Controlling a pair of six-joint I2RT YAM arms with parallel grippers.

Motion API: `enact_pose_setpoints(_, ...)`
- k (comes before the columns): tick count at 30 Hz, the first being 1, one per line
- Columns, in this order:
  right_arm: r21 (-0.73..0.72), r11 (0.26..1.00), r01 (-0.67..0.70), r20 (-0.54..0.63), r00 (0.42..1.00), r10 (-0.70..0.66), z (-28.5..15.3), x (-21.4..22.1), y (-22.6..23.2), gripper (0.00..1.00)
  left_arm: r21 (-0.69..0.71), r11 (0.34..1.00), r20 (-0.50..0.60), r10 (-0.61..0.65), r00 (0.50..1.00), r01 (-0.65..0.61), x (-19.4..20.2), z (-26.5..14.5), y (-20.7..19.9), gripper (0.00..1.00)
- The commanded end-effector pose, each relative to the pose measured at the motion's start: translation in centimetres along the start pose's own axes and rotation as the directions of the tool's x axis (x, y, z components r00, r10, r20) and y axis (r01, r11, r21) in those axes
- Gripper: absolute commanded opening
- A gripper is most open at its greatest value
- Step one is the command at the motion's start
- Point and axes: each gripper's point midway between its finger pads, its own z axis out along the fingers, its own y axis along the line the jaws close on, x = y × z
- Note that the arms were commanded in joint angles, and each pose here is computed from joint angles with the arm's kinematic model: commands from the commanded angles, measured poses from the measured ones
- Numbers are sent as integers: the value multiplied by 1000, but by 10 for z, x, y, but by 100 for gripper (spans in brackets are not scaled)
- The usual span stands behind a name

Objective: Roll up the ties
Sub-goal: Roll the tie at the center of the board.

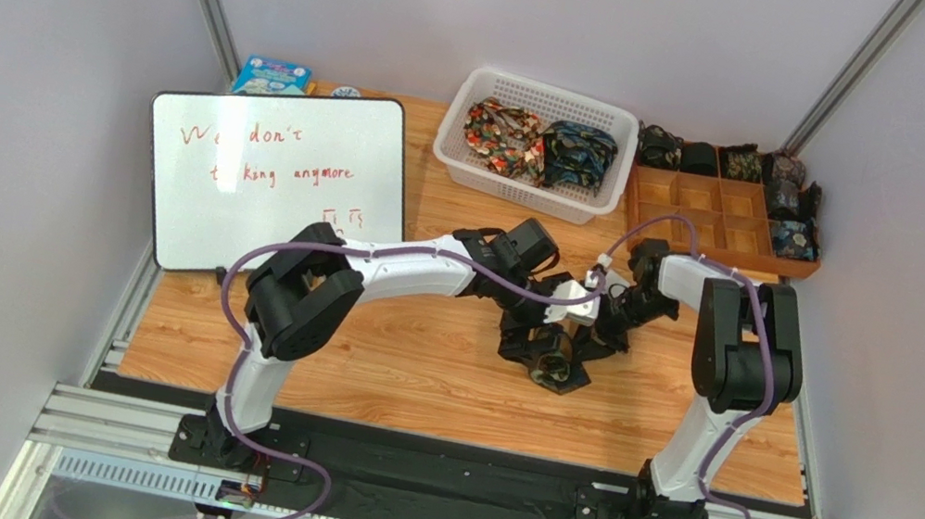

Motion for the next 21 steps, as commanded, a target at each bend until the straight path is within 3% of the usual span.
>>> enact_pose_setpoints(1, 127, 991, 42, 4, 999, -43, 6, -7, -24, 0, 5, 997, 70, 81, 994, -82, -32, 5, 1, 95)
enact_pose_setpoints(6, 104, 993, 52, 26, 998, -55, 9, -15, -16, 0, -11, 1000, 25, 14, 1000, -14, -20, 17, 7, 93)
enact_pose_setpoints(9, 80, 994, 69, 52, 996, -74, 11, -21, -8, 0, -35, 998, -29, -56, 998, 55, -1, 24, 9, 83)
enact_pose_setpoints(15, 11, 993, 119, 117, 986, -119, 2, -45, 19, 0, -120, 987, -94, -114, 989, 103, 31, 26, 9, 39)
enact_pose_setpoints(16, -3, 992, 125, 127, 984, -124, -4, -48, 24, 5, -135, 985, -111, -127, 986, 112, 39, 26, 9, 26)
enact_pose_setpoints(18, -22, 993, 112, 141, 984, -107, -25, -47, 29, 15, -181, 976, -143, -150, 978, 123, 49, 24, 13, 16)
enact_pose_setpoints(19, -38, 993, 109, 154, 983, -102, -35, -48, 33, 29, -191, 973, -150, -159, 976, 129, 52, 23, 14, 14)
enact_pose_setpoints(21, -40, 996, 85, 184, 980, -76, -58, -42, 29, 41, -213, 967, -155, -176, 972, 141, 58, 21, 13, 8)
